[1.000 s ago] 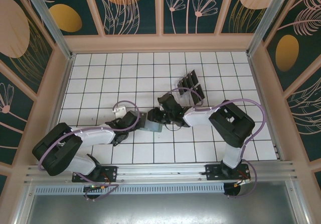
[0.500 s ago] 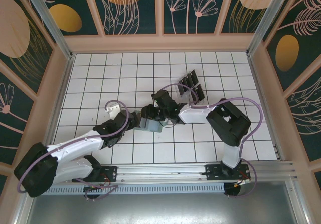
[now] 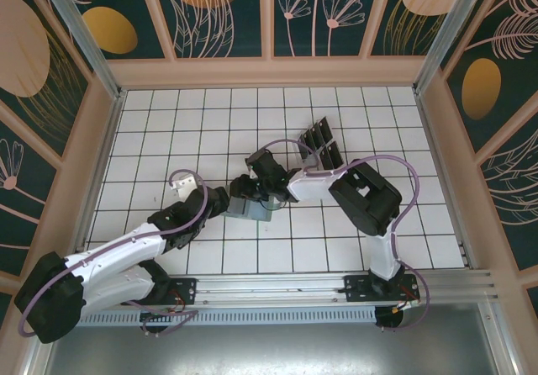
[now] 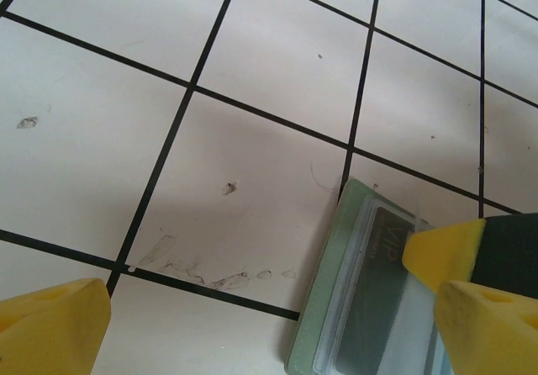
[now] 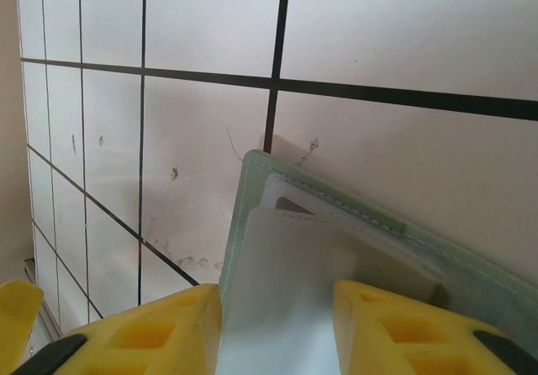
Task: Put the credit cards into the card holder
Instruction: Flip over the card slot in the card holder, then pick up the credit card from the storage box.
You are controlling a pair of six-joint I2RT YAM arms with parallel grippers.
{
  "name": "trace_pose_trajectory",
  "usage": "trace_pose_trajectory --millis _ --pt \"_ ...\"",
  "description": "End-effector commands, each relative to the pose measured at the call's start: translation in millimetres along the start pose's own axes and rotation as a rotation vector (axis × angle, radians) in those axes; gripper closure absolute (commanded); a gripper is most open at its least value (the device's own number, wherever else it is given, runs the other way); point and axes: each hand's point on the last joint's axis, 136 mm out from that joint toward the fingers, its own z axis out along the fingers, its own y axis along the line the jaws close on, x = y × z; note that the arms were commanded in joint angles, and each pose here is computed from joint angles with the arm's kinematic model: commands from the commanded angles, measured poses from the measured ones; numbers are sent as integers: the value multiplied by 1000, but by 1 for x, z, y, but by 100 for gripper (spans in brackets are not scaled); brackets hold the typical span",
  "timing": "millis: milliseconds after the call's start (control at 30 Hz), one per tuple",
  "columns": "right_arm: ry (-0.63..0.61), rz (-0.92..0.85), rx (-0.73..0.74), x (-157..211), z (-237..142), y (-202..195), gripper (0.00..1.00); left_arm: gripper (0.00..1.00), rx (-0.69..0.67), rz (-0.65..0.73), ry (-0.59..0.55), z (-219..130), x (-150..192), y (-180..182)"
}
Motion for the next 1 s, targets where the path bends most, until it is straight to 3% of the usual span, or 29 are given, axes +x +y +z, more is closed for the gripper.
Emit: trace_pose_trajectory --millis 0,300,467,733,967 --pt "31 -37 -13 2 5 8 57 1 -36 14 22 4 8 9" --pt "-47 -99 -75 -19 -34 38 52 1 -48 43 56 13 16 7" --pt "-135 -111 -21 -35 -77 24 53 2 -64 91 81 23 20 0" --pt "-347 -149 348 -89 -186 -54 55 1 -78 180 68 38 10 -21" --pt "-434 -133 627 -117 -263 -117 61 1 -90 222 68 52 2 -32"
